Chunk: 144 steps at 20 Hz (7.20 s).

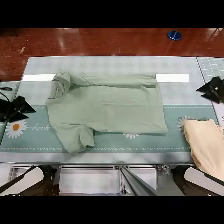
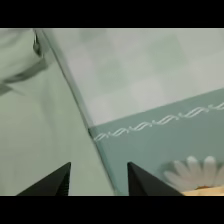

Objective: Fold the shirts.

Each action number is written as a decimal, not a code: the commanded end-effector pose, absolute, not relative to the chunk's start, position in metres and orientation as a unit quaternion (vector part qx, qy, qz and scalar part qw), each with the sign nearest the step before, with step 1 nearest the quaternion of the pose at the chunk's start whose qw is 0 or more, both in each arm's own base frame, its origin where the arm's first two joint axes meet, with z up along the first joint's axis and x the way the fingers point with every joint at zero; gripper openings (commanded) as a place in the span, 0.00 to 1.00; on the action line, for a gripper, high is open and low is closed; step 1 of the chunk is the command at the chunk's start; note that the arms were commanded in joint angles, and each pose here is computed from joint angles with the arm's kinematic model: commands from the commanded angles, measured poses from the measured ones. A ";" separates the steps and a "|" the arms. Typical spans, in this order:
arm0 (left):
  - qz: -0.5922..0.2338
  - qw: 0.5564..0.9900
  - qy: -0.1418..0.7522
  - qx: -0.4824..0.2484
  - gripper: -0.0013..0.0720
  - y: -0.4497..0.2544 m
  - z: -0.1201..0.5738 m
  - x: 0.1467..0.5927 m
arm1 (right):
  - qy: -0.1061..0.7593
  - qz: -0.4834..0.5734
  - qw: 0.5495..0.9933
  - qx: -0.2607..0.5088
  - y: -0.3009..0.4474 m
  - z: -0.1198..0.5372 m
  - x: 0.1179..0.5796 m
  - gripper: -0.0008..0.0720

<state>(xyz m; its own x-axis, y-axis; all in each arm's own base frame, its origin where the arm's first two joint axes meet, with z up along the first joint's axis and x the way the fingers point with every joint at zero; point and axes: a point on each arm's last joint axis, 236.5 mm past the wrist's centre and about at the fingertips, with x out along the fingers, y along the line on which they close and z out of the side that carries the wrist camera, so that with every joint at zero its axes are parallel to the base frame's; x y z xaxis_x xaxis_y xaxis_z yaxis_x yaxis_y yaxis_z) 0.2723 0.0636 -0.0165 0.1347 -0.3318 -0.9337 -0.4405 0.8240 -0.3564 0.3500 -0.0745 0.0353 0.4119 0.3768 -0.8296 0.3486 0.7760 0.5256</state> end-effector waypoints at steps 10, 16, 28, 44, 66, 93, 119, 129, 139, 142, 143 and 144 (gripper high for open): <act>0.011 0.672 0.631 -0.388 0.71 -0.010 -0.091 0.257 | 0.576 0.077 0.722 0.375 0.029 -0.033 0.307 0.57; 0.023 0.641 0.653 -0.403 0.64 -0.019 -0.116 0.264 | 0.557 0.075 0.715 0.415 0.023 -0.023 0.310 0.57; -0.024 0.660 0.649 -0.377 0.04 -0.025 -0.097 0.278 | 0.675 0.000 0.620 0.401 0.003 -0.084 0.217 0.57; -0.100 0.694 0.567 -0.432 0.04 -0.048 -0.038 0.327 | 0.613 0.170 0.703 0.318 0.112 -0.022 0.326 0.04; 0.016 1.000 -0.008 -0.006 0.04 0.000 0.496 0.138 | 0.154 0.085 0.984 0.003 0.049 0.435 0.159 0.04; 0.020 0.817 0.548 -0.178 0.04 -0.046 0.010 0.527 | 0.512 0.087 0.831 0.199 0.024 0.025 0.535 0.04; 0.034 0.645 0.764 -0.012 0.71 0.010 -0.037 0.377 | 0.724 0.058 0.671 0.149 -0.007 -0.047 0.381 0.58; 0.056 0.710 0.615 -0.339 0.71 0.013 -0.045 0.255 | 0.541 0.162 0.753 0.339 0.078 -0.021 0.310 0.58; 0.063 0.638 0.685 -0.345 0.71 -0.025 -0.110 0.180 | 0.381 0.109 0.810 0.432 -0.015 0.074 0.362 0.58; 0.044 0.659 0.653 -0.370 0.71 -0.046 -0.115 0.200 | 0.380 0.066 0.805 0.450 -0.059 0.070 0.342 0.58; 0.021 0.662 0.656 -0.361 0.65 -0.056 -0.116 0.201 | 0.431 0.047 0.793 0.429 -0.065 0.048 0.319 0.58; 0.005 0.661 0.663 -0.351 0.45 -0.063 -0.118 0.200 | 0.501 0.016 0.769 0.396 -0.069 0.019 0.289 0.58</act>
